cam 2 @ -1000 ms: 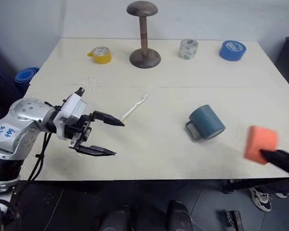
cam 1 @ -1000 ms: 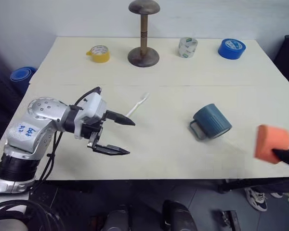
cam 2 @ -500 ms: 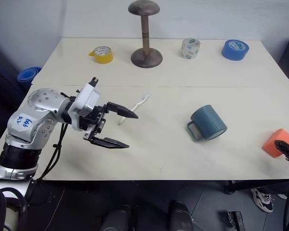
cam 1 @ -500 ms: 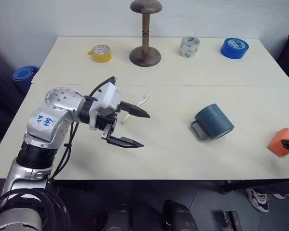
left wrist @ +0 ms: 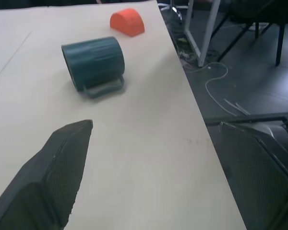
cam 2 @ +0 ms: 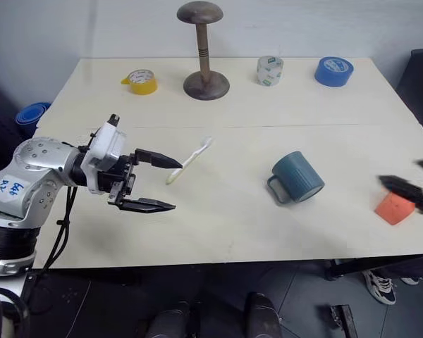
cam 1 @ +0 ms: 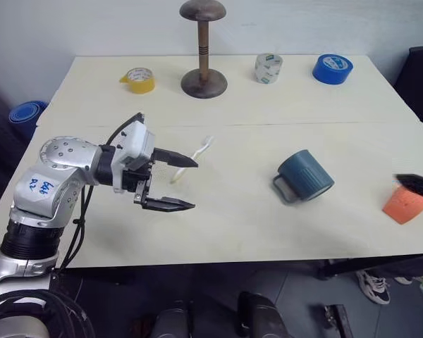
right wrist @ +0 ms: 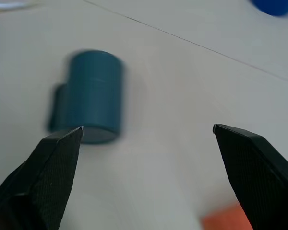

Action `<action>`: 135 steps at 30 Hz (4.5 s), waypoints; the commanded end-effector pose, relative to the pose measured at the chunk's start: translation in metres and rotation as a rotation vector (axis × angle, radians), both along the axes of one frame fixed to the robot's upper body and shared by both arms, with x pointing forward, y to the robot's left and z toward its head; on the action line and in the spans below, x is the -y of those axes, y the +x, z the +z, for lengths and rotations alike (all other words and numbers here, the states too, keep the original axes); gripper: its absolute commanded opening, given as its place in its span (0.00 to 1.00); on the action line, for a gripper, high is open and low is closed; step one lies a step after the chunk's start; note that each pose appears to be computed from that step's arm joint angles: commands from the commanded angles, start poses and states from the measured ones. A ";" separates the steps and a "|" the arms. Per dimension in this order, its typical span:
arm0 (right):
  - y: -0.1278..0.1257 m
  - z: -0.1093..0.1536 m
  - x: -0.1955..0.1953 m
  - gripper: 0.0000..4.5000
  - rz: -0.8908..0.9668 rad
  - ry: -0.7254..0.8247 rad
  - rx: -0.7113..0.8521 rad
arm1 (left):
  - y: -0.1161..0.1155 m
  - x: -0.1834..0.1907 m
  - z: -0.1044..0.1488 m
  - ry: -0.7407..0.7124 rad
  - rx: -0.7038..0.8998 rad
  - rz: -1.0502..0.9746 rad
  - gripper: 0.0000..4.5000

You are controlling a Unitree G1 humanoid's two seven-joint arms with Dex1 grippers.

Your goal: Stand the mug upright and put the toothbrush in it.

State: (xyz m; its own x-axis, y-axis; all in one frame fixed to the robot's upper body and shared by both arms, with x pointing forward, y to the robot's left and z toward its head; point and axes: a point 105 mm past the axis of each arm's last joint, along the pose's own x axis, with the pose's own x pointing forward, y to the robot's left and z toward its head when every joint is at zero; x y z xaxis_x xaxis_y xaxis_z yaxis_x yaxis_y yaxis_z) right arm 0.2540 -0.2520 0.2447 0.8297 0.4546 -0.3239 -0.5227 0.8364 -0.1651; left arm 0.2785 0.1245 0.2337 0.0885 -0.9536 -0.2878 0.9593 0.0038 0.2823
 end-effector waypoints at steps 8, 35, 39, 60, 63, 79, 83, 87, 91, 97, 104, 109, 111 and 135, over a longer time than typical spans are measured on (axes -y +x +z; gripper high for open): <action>0.032 -0.070 -0.096 0.56 0.004 -0.016 -0.064 | 0.008 -0.016 0.015 0.016 0.058 0.092 1.00; 0.068 -0.127 -0.081 0.22 -0.234 -0.134 -0.081 | -0.001 -0.001 0.019 -0.006 0.074 0.033 1.00; 0.066 -0.126 -0.085 0.00 -0.200 -0.125 -0.080 | -0.001 -0.002 0.019 -0.004 0.073 0.031 1.00; 0.079 -0.064 -0.238 0.00 0.459 0.792 0.227 | -0.005 -0.030 0.037 0.049 0.058 0.125 1.00; 0.080 -0.076 -0.248 0.00 0.476 0.791 0.221 | -0.008 -0.032 0.039 0.067 0.051 0.129 1.00; 0.049 -0.103 -0.207 0.85 0.453 0.724 0.149 | 0.001 -0.023 0.035 0.083 0.041 0.080 1.00; 0.044 -0.105 -0.193 0.99 0.407 0.621 0.153 | 0.004 -0.020 0.033 0.083 0.039 0.058 1.00; 0.034 -0.102 -0.180 0.99 0.415 0.521 0.142 | 0.008 -0.019 0.029 0.081 0.034 0.050 1.00; 0.024 -0.103 -0.165 0.99 0.431 0.384 0.123 | 0.021 -0.022 0.021 0.098 0.020 0.099 1.00; 0.004 -0.072 -0.124 0.99 0.405 0.197 0.092 | 0.104 -0.047 0.004 0.095 -0.013 0.615 1.00; -0.021 -0.020 -0.111 0.99 0.431 0.109 0.100 | 0.144 -0.019 -0.021 0.097 -0.152 0.787 1.00; -0.026 0.019 -0.107 0.99 0.443 0.084 0.102 | 0.151 0.015 -0.035 0.132 -0.212 0.707 1.00; -0.026 0.033 -0.104 0.99 0.436 0.071 0.106 | 0.154 0.025 -0.042 0.186 -0.196 0.684 1.00; -0.033 0.054 -0.106 1.00 0.427 -0.014 0.150 | 0.174 0.045 -0.071 0.260 -0.183 0.764 0.02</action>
